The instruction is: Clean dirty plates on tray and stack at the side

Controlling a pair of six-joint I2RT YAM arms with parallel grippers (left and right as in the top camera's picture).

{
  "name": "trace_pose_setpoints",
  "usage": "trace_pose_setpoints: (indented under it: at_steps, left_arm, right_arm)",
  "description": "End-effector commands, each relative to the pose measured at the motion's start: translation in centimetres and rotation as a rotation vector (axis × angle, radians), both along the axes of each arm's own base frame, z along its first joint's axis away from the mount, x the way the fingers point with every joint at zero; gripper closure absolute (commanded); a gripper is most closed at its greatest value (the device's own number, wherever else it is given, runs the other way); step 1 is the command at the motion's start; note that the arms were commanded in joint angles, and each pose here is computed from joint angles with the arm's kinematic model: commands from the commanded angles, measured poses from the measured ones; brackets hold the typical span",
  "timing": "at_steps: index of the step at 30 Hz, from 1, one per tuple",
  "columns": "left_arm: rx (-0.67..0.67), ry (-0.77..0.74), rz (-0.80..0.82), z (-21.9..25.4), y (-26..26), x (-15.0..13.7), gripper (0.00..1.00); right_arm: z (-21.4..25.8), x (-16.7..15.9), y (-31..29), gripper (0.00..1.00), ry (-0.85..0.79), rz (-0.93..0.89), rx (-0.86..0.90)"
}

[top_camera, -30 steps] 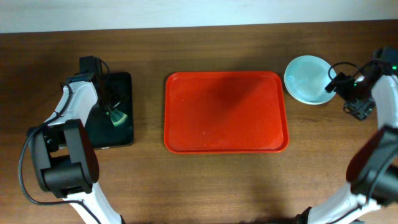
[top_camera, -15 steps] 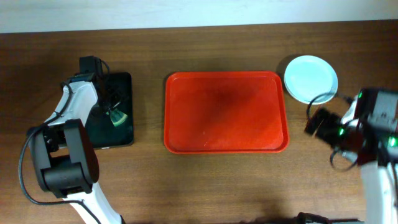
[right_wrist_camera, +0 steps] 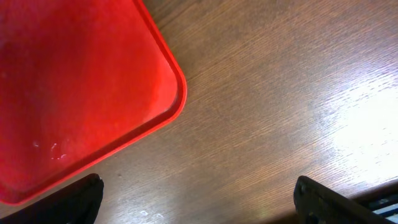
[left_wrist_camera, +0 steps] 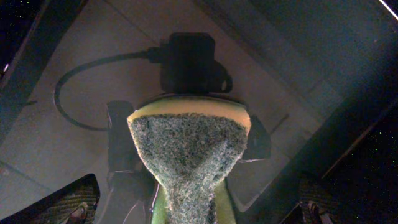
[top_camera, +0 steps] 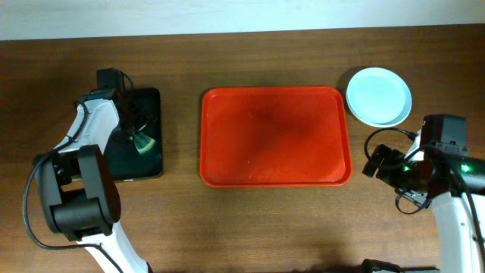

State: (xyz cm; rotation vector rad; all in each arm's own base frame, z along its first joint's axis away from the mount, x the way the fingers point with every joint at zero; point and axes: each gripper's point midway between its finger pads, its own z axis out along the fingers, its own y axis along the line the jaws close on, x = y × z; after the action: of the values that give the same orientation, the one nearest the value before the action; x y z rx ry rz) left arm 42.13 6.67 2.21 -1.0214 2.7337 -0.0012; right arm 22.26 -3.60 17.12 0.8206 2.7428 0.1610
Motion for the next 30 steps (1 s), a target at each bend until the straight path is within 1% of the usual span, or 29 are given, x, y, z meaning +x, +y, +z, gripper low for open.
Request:
trace_pose_setpoints:
  at_steps: [1, 3, 5, 7, 8, 11, 15, 17, 19, 23, 26, 30]
  left_arm:
    - [-0.008, 0.011, 0.001, -0.5, 0.2, -0.1, 0.01]
    - [-0.007, 0.011, 0.001, -0.5, 0.2, -0.1, 0.01]
    - [-0.008, 0.011, 0.001, -0.5, 0.2, -0.1, 0.01]
    - [-0.007, 0.011, 0.001, -0.5, 0.2, -0.1, 0.01]
    - [-0.007, 0.011, 0.001, -0.5, 0.2, -0.1, 0.01]
    - [-0.008, 0.011, 0.001, -0.5, 0.2, -0.1, 0.01]
    - [-0.008, 0.011, 0.001, -0.5, 0.2, -0.1, 0.01]
    - [-0.007, 0.011, 0.001, -0.5, 0.2, -0.1, 0.01]
    - [-0.007, 0.011, 0.001, -0.5, 0.2, -0.1, 0.01]
    - [-0.008, 0.012, 0.001, -0.5, 0.2, -0.1, 0.01]
    - [-0.008, 0.011, 0.001, -0.5, 0.2, -0.1, 0.01]
    - [-0.007, 0.011, 0.001, -0.5, 0.2, -0.1, 0.01]
  right_arm:
    - [-1.1, 0.0, -0.6, 0.02, 0.059, 0.003, -0.036]
    - [-0.9, -0.2, -0.6, 0.02, 0.041, 0.009, -0.044]
    - [0.2, -0.2, -0.2, 0.01, -0.043, 0.015, -0.04]
    - [1.6, -0.1, 1.1, 0.02, -0.168, 0.088, -0.017]
    - [2.5, -0.2, 2.0, 0.02, -0.262, 0.151, -0.011]
    - [4.3, -2.0, 3.1, 0.02, -0.459, 0.253, -0.076]
    - [5.3, -4.3, 3.6, 0.02, -0.602, 0.324, -0.173]
    - [5.9, -4.7, 3.8, 0.01, -0.65, 0.324, -0.19]
    - [6.7, -4.3, 4.6, 0.02, -0.735, 0.356, -0.179]
    - [7.5, -3.4, 6.0, 0.02, -0.924, 0.437, -0.213]
    - [6.6, -2.8, 6.9, 0.02, -1.029, 0.485, -0.221]
    - [5.2, -1.7, 7.2, 0.02, -1.119, 0.495, -0.238]
